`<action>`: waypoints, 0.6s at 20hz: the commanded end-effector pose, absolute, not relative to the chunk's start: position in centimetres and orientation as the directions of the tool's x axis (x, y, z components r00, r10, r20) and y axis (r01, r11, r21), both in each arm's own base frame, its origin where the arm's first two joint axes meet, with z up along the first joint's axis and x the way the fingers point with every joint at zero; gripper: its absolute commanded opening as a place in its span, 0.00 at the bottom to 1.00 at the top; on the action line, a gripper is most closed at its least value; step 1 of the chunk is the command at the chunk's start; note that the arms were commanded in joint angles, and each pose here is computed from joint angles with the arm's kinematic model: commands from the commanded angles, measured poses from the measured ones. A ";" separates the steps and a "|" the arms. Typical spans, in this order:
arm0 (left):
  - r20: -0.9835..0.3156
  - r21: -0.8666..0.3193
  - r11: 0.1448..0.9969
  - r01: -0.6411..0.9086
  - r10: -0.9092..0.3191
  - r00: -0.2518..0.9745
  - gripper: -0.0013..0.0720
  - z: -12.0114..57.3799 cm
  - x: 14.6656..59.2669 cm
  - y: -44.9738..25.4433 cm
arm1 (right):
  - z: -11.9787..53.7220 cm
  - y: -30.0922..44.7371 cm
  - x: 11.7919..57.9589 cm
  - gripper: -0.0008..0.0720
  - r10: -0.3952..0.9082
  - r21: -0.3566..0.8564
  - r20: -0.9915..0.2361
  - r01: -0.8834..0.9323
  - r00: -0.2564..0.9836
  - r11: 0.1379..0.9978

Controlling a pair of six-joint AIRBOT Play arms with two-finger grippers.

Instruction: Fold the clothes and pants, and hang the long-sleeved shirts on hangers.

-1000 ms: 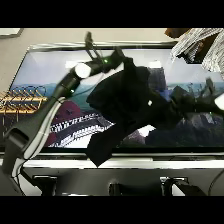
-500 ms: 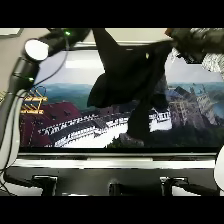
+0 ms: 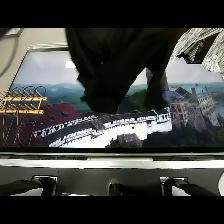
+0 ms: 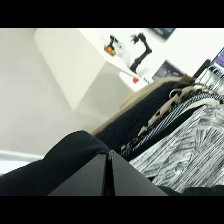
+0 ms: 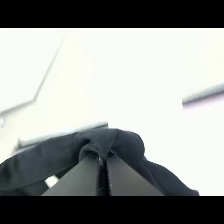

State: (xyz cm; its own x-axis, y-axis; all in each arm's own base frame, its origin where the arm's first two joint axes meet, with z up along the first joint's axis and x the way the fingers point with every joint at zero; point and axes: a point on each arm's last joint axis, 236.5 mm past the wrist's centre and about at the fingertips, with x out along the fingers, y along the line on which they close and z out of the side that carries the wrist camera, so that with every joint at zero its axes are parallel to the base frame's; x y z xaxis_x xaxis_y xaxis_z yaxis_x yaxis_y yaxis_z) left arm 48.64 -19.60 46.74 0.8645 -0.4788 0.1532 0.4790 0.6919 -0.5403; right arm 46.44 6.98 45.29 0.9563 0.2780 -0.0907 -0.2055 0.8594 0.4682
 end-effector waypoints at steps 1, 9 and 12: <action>0.223 -0.466 0.727 0.503 -0.454 0.863 0.03 51.4 43.8 -17.5 | 52.3 6.5 41.4 0.05 0.259 0.371 0.110 -0.281 0.960 0.885; -0.022 -0.547 0.706 0.449 -0.549 0.836 0.03 47.9 38.4 -18.4 | 56.8 6.6 34.8 0.05 0.271 0.326 0.220 -0.332 0.937 0.885; -0.207 -0.616 0.706 0.349 -0.572 0.793 0.03 42.9 38.5 -19.3 | 54.2 7.2 35.4 0.05 0.293 0.329 0.115 -0.315 0.949 0.890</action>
